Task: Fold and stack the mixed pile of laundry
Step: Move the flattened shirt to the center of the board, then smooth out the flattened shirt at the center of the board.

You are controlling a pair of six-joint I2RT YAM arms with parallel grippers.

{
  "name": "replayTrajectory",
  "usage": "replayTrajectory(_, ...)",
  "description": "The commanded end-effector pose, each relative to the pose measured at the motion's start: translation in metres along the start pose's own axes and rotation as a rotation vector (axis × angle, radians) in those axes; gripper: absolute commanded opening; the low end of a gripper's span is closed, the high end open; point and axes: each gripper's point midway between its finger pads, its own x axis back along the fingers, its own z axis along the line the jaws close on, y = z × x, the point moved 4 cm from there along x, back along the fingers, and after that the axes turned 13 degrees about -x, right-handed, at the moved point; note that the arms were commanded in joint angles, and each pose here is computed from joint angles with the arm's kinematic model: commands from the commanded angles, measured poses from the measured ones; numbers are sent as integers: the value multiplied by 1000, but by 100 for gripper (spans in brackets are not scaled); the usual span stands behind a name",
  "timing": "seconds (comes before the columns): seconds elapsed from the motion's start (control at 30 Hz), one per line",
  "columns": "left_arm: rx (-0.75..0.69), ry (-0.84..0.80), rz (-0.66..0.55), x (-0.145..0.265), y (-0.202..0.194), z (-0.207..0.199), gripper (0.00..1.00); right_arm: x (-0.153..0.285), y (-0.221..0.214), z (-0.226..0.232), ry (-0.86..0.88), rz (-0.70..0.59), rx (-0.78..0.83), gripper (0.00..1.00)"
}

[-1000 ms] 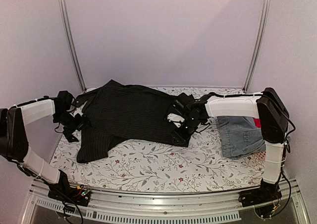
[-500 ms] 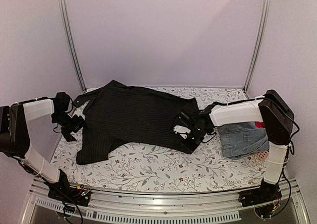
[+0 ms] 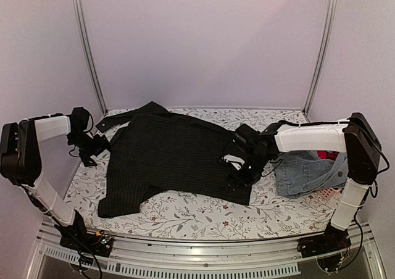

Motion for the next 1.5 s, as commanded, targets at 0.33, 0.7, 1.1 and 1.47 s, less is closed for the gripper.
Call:
replayTrajectory(0.33, -96, -44, -15, 0, 30, -23, 92, 145, 206, -118, -126, -533, -258, 67)
replayTrajectory(0.7, -80, -70, 11, -11, 34, -26, 93, 84, 217, -152, -229, -404, -143, 72)
replayTrajectory(1.1, -47, -112, 41, -17, 34, -27, 96, 73, 231, -192, -478, -427, -138, 10)
replayTrajectory(1.47, -26, -70, 44, -18, 35, -15, 97, 138, 271, -236, -693, -668, -214, 0)
